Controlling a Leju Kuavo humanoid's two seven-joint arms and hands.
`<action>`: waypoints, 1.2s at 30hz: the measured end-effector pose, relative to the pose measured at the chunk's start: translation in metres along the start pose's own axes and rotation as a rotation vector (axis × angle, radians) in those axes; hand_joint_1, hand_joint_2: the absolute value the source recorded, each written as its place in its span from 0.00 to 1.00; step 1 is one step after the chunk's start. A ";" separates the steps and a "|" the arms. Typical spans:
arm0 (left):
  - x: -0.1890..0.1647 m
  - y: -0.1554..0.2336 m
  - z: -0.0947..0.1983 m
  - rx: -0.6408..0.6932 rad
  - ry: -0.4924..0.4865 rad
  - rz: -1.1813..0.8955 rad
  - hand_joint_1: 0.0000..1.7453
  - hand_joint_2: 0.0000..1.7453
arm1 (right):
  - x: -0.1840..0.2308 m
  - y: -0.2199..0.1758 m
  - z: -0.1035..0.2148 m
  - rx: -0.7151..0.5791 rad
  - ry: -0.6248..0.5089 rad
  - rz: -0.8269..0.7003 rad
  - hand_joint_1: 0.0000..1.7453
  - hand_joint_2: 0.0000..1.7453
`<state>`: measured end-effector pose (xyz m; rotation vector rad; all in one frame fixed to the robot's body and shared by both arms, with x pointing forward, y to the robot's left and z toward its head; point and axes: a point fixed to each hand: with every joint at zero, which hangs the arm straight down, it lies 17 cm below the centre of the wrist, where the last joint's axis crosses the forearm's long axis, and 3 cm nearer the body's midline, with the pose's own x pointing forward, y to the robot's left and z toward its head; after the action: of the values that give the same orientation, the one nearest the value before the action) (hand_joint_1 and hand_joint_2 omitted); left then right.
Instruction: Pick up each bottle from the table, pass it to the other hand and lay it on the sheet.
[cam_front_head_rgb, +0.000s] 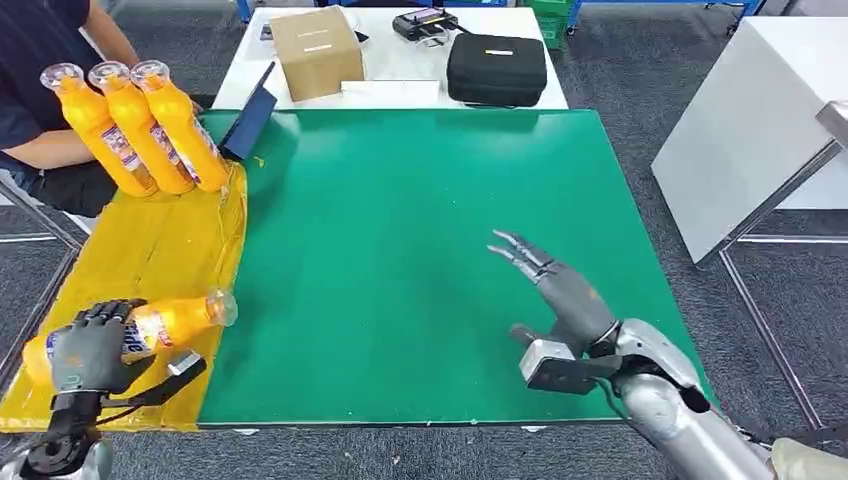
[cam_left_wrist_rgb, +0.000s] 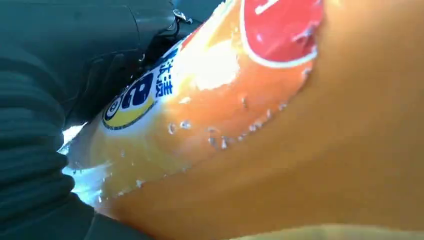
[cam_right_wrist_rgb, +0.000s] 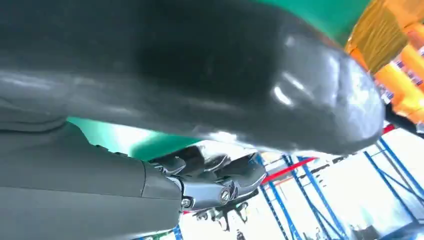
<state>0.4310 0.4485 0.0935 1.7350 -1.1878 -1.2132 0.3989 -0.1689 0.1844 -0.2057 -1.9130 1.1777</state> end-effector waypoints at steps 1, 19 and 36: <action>0.001 -0.007 -0.001 -0.017 -0.012 -0.010 1.00 1.00 | 0.000 -0.001 0.000 0.000 0.000 0.002 0.00 0.00; 0.028 -0.061 -0.009 -0.175 -0.242 -0.017 0.00 0.00 | -0.005 -0.009 0.002 0.015 0.000 0.045 0.00 0.00; 0.015 -0.059 -0.012 -0.160 -0.022 -0.074 0.00 0.00 | -0.015 0.007 0.003 0.033 0.030 0.061 0.00 0.00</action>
<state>0.4616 0.4542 0.0398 1.6628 -1.0168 -1.3364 0.4042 -0.1753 0.1698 -0.2642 -1.8719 1.2388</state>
